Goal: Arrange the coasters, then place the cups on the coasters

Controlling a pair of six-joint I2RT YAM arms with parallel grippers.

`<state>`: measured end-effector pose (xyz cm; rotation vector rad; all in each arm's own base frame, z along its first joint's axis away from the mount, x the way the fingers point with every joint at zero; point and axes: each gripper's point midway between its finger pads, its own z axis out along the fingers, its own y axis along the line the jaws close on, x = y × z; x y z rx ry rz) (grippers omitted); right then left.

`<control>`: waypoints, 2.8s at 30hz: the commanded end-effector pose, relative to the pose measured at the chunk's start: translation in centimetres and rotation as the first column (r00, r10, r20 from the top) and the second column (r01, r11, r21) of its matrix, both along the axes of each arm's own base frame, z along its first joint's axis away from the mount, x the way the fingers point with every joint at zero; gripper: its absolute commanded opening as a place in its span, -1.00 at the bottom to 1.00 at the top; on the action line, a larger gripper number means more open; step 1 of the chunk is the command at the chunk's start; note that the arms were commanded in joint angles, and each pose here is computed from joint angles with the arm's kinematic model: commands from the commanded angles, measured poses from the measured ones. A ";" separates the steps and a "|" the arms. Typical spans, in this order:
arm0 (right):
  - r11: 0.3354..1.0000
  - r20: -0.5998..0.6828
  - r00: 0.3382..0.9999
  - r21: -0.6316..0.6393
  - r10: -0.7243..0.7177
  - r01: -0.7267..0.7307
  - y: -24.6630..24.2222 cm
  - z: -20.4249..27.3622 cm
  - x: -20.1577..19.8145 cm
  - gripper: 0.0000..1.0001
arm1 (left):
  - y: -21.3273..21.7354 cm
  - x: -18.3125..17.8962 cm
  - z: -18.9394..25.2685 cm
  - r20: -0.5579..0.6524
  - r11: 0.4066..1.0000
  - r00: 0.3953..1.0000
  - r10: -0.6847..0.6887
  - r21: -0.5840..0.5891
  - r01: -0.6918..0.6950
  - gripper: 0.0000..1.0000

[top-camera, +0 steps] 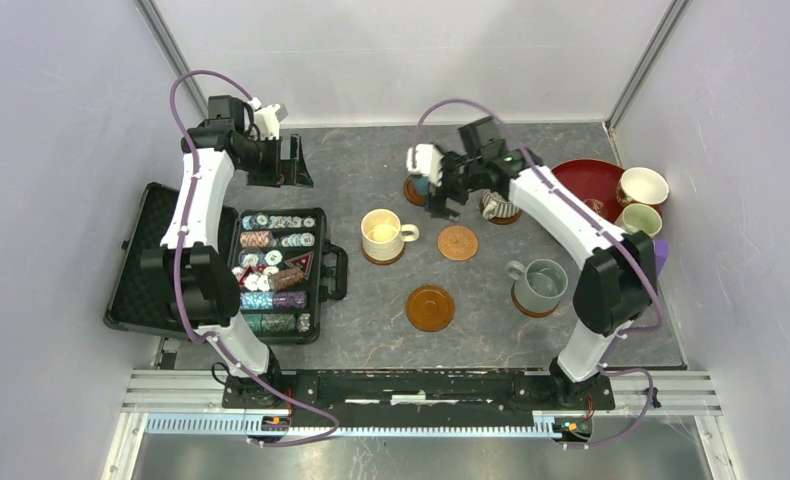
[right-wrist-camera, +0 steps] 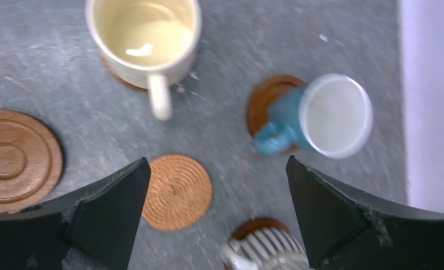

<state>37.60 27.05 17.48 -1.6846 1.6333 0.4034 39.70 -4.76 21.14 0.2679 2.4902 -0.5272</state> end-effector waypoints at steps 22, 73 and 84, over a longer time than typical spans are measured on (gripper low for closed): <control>-0.227 0.007 -0.227 0.019 -0.974 0.974 -37.2 3.1 6.3 0.80 | -1.3 2.5 1.8 0.067 0.996 0.997 -0.045 -0.070 0.049 1.00; -0.646 -0.085 -0.674 -0.221 -0.734 0.731 -43.8 -7.4 -2.3 0.24 | -1.3 3.7 2.3 0.018 0.996 0.999 -0.046 -0.078 0.047 1.00; -0.663 -0.068 -0.688 -0.213 -0.723 0.718 -44.5 -8.2 -2.1 0.11 | -1.0 3.8 2.4 0.024 0.997 0.999 -0.047 -0.061 0.048 1.00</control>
